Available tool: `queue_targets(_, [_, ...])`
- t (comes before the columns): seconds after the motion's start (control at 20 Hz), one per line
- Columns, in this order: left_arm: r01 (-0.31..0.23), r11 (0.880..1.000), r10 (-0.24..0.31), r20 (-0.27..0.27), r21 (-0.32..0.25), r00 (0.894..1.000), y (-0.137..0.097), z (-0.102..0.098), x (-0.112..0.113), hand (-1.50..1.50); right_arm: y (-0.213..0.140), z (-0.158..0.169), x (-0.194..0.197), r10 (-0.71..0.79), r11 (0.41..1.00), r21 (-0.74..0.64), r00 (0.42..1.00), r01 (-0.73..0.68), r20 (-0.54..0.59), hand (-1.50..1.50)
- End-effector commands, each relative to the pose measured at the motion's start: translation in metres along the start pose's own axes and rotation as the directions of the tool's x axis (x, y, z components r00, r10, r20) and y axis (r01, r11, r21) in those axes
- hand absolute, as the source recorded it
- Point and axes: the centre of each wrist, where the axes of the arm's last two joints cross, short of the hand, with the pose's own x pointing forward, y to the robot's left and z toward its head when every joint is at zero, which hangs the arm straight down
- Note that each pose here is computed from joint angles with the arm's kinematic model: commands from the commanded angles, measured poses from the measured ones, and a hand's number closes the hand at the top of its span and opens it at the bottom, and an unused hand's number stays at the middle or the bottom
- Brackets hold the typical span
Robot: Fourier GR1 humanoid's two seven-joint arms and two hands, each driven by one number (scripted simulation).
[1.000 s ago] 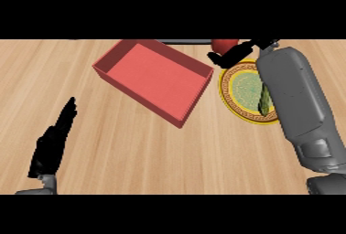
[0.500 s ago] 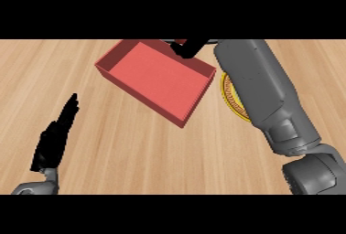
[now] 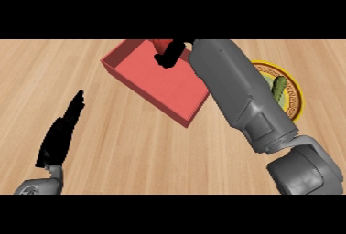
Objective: Pick the bell pepper from the plate and place it in the cardboard box
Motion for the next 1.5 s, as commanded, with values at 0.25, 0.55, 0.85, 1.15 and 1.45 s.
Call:
queue_targets(0.25, [0.007, 0.999, -0.006, 0.031, -0.031, 0.999, -0.012, -0.014, 0.011, 0.0, 0.03, 0.007, -0.025, -0.038, 0.999, 0.019, 0.985, 0.042, -0.167, -1.5])
queue_targets(0.55, [0.007, 0.998, -0.004, 0.054, -0.057, 0.999, -0.019, -0.015, 0.016, 0.0, 0.041, 0.014, -0.041, -0.141, 0.99, -0.046, 0.98, 0.135, -0.143, -1.5])
queue_targets(0.85, [0.0, 0.999, 0.002, 0.039, -0.039, 0.999, -0.008, -0.015, 0.011, 0.0, 0.028, 0.013, -0.04, -0.425, 0.865, -0.327, 0.902, 0.379, -0.079, -1.5])
queue_targets(1.15, [-0.017, 1.0, 0.017, 0.028, -0.012, 0.999, -0.017, -0.001, 0.0, 0.0, 0.002, 0.021, -0.062, -0.62, 0.702, -0.42, 0.783, 0.575, 0.036, -1.5])
queue_targets(1.45, [-0.008, 1.0, 0.008, 0.022, 0.004, 1.0, -0.004, -0.005, 0.012, 0.0, -0.051, 0.05, -0.113, -0.662, 0.602, -0.572, 0.749, 0.557, 0.031, -1.5])
